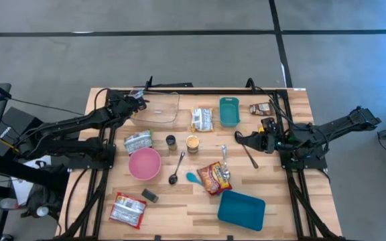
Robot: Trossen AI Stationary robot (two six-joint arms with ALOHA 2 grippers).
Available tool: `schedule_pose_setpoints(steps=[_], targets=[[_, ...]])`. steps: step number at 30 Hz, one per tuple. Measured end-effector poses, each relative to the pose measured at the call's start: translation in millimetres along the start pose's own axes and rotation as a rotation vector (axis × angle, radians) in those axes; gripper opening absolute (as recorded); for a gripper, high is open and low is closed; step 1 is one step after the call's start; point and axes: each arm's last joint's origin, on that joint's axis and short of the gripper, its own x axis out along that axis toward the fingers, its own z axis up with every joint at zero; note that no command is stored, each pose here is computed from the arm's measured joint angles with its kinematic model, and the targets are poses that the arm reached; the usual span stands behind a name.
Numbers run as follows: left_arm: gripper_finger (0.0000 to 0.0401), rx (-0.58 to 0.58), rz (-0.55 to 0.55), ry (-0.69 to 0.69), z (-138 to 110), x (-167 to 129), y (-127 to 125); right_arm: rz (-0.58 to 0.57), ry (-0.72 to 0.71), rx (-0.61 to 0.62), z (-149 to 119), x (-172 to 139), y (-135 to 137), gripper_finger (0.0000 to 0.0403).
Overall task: Pick & Place Food Item
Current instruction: Put the blue noodle pack into the transparent bin, then put the yellow seasoning bottle into the blue bin
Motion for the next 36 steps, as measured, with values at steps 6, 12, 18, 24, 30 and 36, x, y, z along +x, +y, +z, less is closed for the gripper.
schedule_pose_setpoints(steps=[6, 12, 18, 24, 30, 36], targets=[[0.0118, -0.014, -0.018, -0.001, 2.6, -3.1, 0.8, 0.0, 0.0, 0.002, 0.0, 0.0, 0.0, 0.0113], [0.0159, -0.007, -0.046, -0.021, 8.6, -9.9, 3.4, 0.0, 0.0, 0.002, 0.0, 0.0, 0.0, 0.0113], [0.0191, -0.035, -0.092, -0.05, 16.9, -20.2, 7.5, 0.0, 0.0, 0.002, 0.0, 0.0, 0.0, 0.0113], [0.0194, -0.08, -0.13, -0.084, 24.4, -29.7, 12.2, 0.0, 0.0, 0.002, 0.0, 0.0, 0.0, 0.0113], [0.0178, -0.112, -0.19, -0.072, 27.6, -34.1, 11.6, 0.0, 0.0, 0.001, 0.0, 0.0, 0.0, 0.0113], [0.016, -0.113, -0.292, -0.017, 28.8, -35.5, 5.8, 0.0, 0.0, 0.0, 0.0, 0.0, 0.0, 0.0113]])
